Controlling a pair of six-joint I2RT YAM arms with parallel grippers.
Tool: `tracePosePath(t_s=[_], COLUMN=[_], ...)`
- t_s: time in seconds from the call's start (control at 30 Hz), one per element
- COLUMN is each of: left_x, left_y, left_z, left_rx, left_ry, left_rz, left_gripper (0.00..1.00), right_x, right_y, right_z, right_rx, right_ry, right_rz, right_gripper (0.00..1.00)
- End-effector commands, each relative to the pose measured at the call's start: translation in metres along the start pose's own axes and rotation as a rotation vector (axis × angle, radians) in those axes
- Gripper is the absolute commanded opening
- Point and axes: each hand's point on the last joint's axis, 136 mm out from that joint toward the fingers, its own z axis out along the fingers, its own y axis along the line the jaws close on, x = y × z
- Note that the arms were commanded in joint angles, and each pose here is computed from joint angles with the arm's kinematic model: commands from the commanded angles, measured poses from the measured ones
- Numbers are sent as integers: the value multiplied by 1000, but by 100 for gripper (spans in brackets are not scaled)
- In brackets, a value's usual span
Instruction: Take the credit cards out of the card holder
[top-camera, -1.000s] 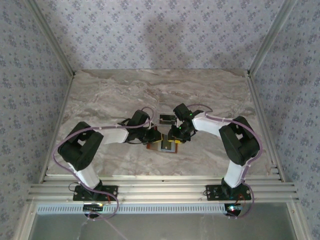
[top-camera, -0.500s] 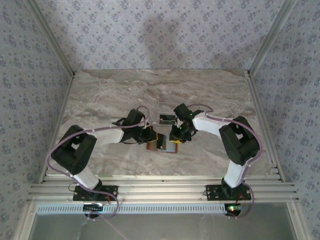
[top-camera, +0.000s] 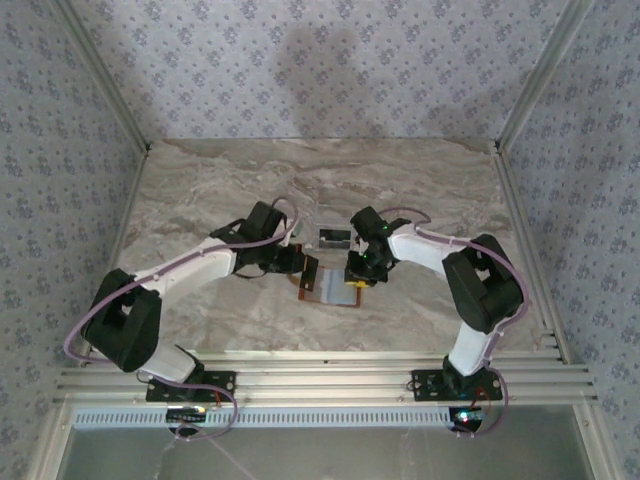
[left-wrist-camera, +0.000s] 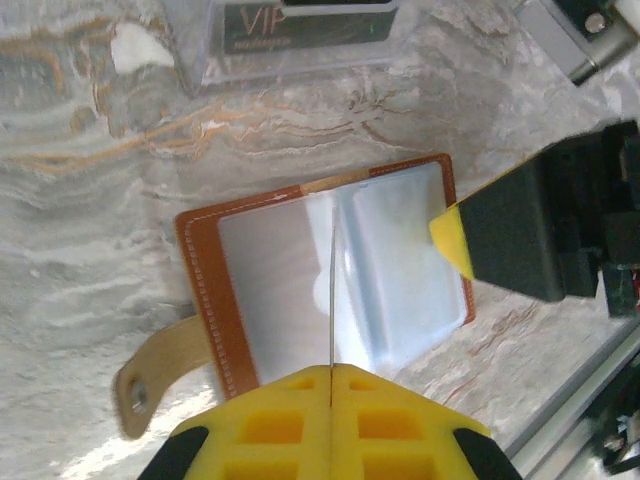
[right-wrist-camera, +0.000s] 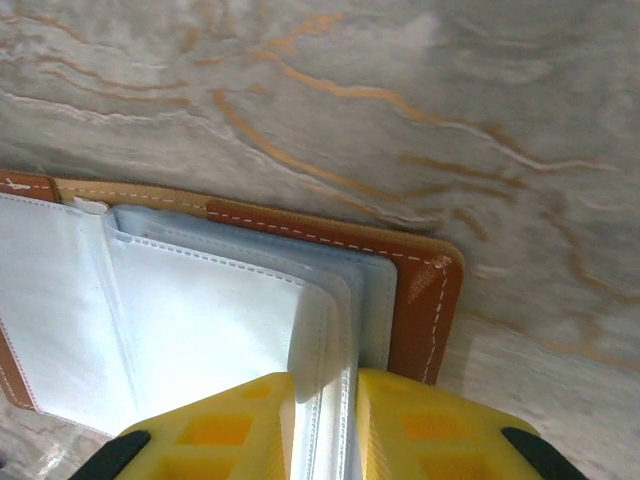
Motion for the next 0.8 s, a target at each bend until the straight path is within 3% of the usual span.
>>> tracePosePath(t_s=[0.0,0.17,0.33,0.5,0.77], left_x=[-1,-13,-13,-21,-45], left_y=[-6,-19,-33,-42,-46], left_z=[-19,-33,-36,-27,-1], left_rx=[-45,-78,-113,-155,-166], left_ry=[34,51,148,258,373], left_rz=[194,426,714,990,1275], left_gripper=[1,0,0,0,0], right_x=[-2,-7,-13,-15,-14], right_y=[-8,-13,-23,-36,-57], right_z=[-21,-41,-60,-74,-89], right_rx=[39,35,34,35,35], right_ry=[-22,-56,-94,-122,-150], right_rz=[6,-15,-1,19,64], right_gripper=[25,25,25,25,25])
